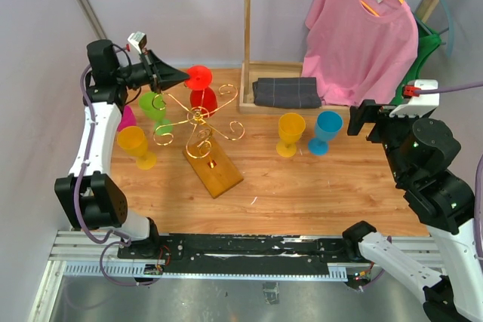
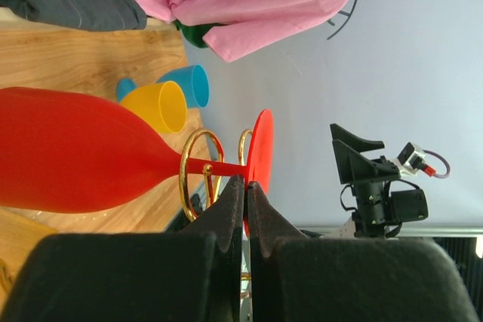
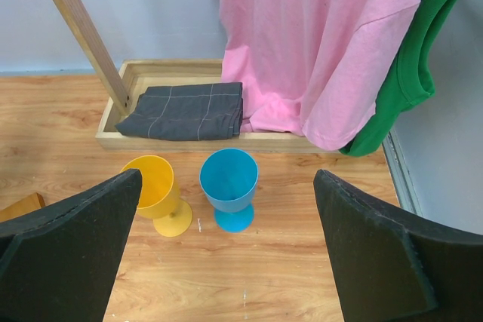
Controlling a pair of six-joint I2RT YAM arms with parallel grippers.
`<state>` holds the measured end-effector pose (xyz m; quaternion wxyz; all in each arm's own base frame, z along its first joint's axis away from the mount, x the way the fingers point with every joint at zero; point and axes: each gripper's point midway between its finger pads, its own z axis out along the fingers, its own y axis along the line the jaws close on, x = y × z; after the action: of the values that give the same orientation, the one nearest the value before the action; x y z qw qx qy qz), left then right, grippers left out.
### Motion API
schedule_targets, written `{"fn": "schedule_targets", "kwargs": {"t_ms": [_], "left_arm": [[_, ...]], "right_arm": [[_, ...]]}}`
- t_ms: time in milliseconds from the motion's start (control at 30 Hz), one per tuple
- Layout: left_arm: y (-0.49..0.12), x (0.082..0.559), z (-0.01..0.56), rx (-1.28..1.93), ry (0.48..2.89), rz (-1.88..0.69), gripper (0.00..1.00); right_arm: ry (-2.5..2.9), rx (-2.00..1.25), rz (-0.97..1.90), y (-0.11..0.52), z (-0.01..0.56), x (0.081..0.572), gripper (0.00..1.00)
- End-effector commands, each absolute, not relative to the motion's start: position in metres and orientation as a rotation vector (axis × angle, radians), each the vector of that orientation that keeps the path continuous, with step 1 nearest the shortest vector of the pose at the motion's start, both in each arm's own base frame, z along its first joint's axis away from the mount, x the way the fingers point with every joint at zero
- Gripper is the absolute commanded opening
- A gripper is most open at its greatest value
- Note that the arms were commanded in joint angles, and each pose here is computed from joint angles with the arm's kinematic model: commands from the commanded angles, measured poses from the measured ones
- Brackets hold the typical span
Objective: Take the wine glass off the wine glass rack
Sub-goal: Pick up the wine glass from the wine rack.
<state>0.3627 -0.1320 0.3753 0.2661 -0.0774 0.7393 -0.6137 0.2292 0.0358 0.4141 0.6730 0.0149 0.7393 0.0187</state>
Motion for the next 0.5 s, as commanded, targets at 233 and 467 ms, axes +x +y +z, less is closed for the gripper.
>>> {"fn": "schedule_targets", "kwargs": {"t_ms": [233,467], "left_arm": [[-0.125,0.335,0.399,-0.143,1.971,-1.647,0.00],[-0.121,0.323,0.393,-0.170,1.987,-1.642,0.00]], "right_arm": [[1.658,0.012,0.060,0.041,0.413,0.228,0.99],[1.650,0.014,0.056,0.039,0.416,0.227,0.99]]}}
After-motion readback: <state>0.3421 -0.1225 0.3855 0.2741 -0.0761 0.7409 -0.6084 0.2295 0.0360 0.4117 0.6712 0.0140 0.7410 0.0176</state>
